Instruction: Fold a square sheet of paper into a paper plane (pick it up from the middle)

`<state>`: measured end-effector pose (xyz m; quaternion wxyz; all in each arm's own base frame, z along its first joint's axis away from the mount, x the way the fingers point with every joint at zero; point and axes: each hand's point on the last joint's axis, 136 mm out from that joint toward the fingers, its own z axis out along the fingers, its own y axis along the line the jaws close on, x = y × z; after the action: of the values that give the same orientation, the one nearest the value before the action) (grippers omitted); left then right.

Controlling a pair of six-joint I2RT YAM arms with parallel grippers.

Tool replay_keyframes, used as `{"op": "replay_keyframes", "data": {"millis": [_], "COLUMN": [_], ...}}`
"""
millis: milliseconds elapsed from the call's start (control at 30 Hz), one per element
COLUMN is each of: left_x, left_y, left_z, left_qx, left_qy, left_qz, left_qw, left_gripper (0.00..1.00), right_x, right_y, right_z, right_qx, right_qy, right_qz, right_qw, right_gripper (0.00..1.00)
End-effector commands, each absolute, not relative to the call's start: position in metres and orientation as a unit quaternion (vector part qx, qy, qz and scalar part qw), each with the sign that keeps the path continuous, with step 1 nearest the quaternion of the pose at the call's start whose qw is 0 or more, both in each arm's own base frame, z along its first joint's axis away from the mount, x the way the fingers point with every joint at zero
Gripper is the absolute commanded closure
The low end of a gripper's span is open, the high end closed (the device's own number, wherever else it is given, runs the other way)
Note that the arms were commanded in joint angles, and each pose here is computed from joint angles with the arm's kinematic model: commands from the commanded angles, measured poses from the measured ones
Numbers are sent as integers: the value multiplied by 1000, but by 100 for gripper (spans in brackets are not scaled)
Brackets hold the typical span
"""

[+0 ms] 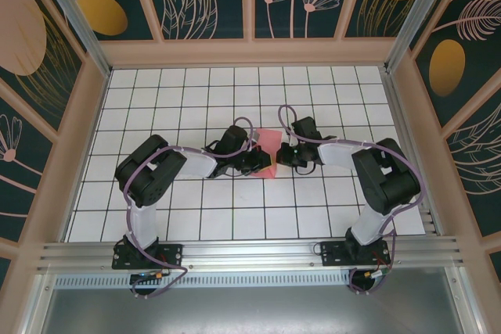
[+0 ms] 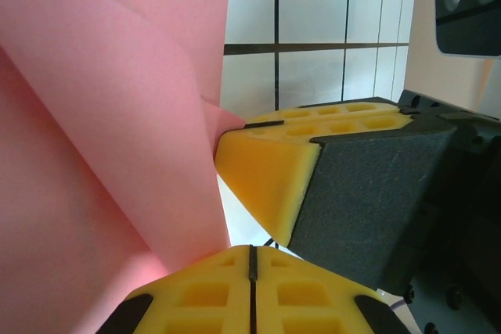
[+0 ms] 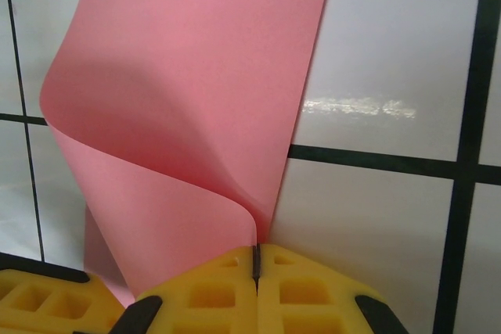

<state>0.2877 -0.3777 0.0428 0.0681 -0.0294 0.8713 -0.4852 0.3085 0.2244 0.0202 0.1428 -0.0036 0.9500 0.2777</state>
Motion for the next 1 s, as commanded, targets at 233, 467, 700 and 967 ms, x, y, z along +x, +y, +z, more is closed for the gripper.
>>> {"op": "replay_keyframes", "data": {"millis": [233, 467, 700, 967], "left_x": [293, 293, 293, 293], "left_y": [-381, -381, -379, -377], "left_z": [36, 30, 26, 23], "left_qx": [-21, -24, -27, -31], "left_qy": [876, 880, 883, 886], "left_qz": [-474, -469, -464, -457], "left_qw": [79, 74, 72, 71], "left_gripper": [91, 92, 92, 92], "right_x": [321, 323, 326, 329], "right_y": [227, 228, 231, 232], "right_z": [22, 23, 26, 29], "right_qx": [-16, -19, -25, -27], "right_qy": [949, 948, 945, 943], "right_qz": [276, 277, 283, 286], "right_qw": [153, 156, 162, 169], "right_gripper": [99, 99, 99, 99]}}
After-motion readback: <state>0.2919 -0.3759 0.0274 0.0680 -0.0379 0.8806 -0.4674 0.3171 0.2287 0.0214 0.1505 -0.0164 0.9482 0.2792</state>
